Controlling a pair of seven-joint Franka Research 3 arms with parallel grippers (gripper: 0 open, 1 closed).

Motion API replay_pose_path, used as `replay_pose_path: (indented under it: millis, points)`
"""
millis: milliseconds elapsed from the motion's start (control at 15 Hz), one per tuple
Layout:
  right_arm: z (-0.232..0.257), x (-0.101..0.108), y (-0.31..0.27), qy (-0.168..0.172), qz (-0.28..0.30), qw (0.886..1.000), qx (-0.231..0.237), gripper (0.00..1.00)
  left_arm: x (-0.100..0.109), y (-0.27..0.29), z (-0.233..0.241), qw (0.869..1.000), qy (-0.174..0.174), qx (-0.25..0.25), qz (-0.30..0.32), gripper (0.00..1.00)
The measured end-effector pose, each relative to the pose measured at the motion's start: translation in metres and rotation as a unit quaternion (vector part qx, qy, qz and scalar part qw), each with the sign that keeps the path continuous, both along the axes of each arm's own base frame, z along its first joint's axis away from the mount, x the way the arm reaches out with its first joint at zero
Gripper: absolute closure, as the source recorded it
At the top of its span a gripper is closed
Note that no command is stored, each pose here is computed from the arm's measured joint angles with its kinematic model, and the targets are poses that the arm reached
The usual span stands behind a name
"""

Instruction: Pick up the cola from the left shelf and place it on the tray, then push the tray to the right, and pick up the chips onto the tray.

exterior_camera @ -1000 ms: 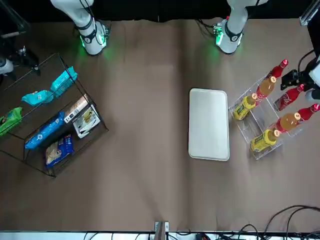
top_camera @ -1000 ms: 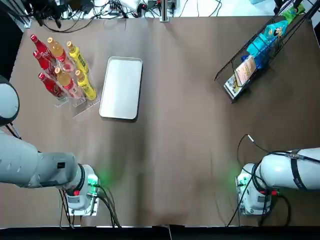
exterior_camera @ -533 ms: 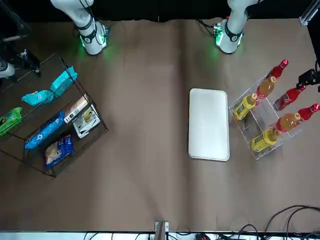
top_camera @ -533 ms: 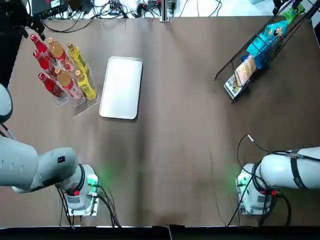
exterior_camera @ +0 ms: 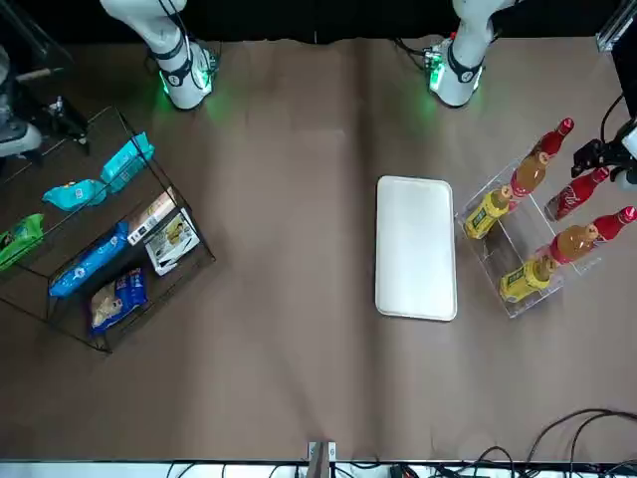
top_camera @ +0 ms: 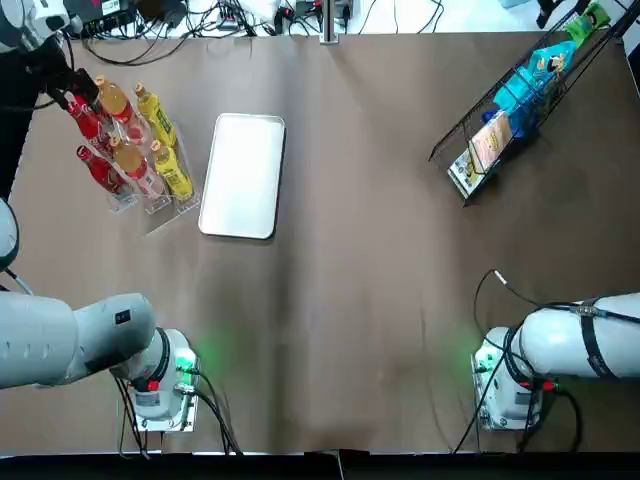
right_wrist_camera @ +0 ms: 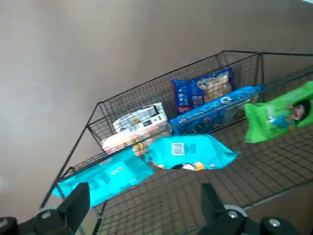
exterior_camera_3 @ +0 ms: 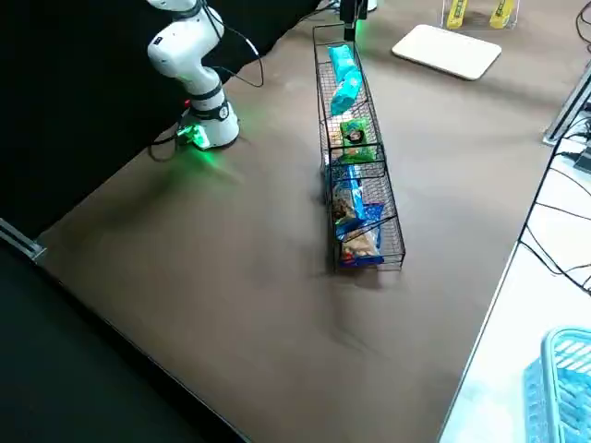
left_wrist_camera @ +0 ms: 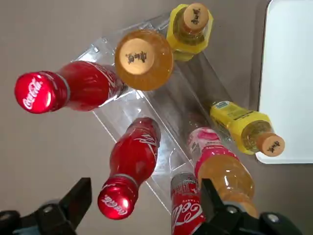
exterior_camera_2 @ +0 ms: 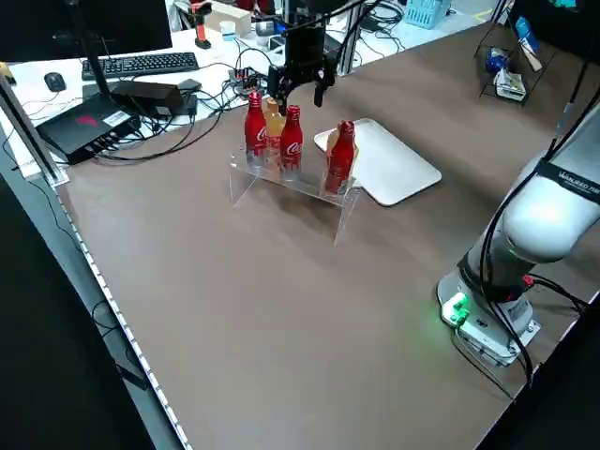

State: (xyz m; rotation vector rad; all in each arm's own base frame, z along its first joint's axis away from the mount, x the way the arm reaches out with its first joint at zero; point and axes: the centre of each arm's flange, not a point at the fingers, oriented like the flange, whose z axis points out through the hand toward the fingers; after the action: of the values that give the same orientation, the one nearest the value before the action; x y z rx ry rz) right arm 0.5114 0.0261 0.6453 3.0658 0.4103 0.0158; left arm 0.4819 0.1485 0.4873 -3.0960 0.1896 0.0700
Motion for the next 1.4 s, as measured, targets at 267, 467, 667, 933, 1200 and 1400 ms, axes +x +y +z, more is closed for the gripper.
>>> replay_pose_path:
  millis: [267,467,667,933,1200,1400]
  points:
    - [-0.024,0.011,0.020,0.025,-0.005,1.000,-0.003,0.00,-0.009,0.016,-0.003,1.000,-0.009,0.002,0.008,0.11]
    - [-0.038,0.019,0.018,0.038,-0.008,0.999,-0.005,0.00,-0.009,0.019,-0.002,1.000,-0.015,0.004,0.009,0.21]
    - [-0.038,0.020,0.018,0.038,0.001,0.999,-0.005,0.00,-0.010,0.022,-0.002,1.000,-0.017,0.005,0.011,0.30]
    - [-0.032,0.021,0.012,0.034,0.062,0.997,-0.009,0.00,-0.010,0.022,0.000,1.000,-0.019,0.005,0.011,0.39]
    - [-0.044,0.023,0.002,0.055,0.114,0.991,-0.046,0.04,-0.010,0.022,0.000,1.000,-0.020,0.006,0.011,0.55]
    - [-0.065,0.024,0.002,0.080,0.133,0.987,-0.046,0.09,-0.010,0.022,0.000,1.000,-0.020,0.006,0.011,0.59]
